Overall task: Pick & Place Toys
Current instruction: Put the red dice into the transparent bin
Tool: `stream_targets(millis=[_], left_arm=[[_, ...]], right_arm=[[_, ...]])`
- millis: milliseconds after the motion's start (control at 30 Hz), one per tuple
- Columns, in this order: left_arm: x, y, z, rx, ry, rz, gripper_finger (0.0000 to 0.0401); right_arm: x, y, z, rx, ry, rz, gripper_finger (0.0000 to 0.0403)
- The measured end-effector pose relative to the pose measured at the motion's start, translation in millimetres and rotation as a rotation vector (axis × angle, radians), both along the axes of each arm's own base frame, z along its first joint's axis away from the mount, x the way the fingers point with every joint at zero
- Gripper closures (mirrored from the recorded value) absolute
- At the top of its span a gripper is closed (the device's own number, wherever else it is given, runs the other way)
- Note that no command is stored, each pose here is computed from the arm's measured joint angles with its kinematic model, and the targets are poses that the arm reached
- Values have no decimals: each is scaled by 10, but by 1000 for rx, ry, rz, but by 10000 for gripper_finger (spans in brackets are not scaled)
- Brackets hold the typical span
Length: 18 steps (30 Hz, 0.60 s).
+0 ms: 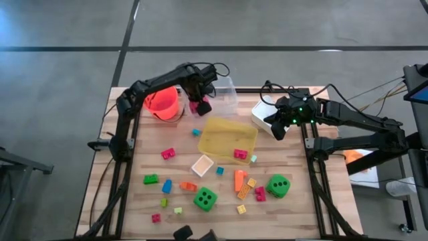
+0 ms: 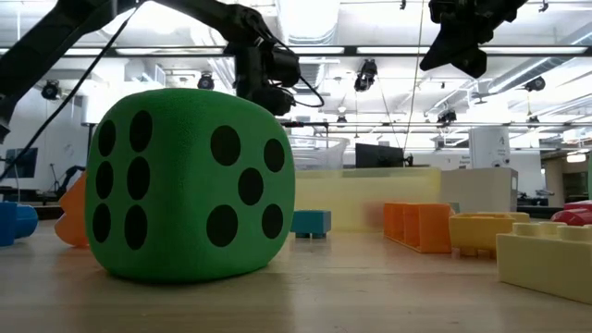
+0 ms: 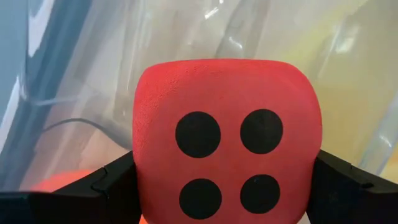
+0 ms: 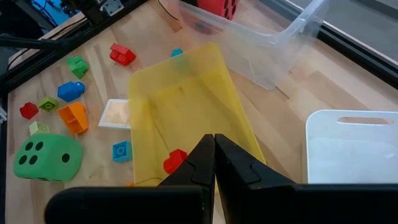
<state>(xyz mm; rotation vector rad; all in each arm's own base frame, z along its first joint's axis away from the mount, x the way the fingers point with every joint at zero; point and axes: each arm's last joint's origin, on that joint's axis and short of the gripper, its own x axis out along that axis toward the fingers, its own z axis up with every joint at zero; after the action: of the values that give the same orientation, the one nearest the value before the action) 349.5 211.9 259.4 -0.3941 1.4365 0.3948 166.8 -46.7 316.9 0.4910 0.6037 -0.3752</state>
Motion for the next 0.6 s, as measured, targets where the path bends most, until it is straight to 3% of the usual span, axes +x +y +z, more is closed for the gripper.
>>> stream_targets(millis=[433,600], left_arm=[[88,16,-23,58,-70,-15,79],[33,6,-202,13,-22,155,79]], right_arm=[[0,0,0,0,0,0,394],[0,0,0,0,0,0,394]])
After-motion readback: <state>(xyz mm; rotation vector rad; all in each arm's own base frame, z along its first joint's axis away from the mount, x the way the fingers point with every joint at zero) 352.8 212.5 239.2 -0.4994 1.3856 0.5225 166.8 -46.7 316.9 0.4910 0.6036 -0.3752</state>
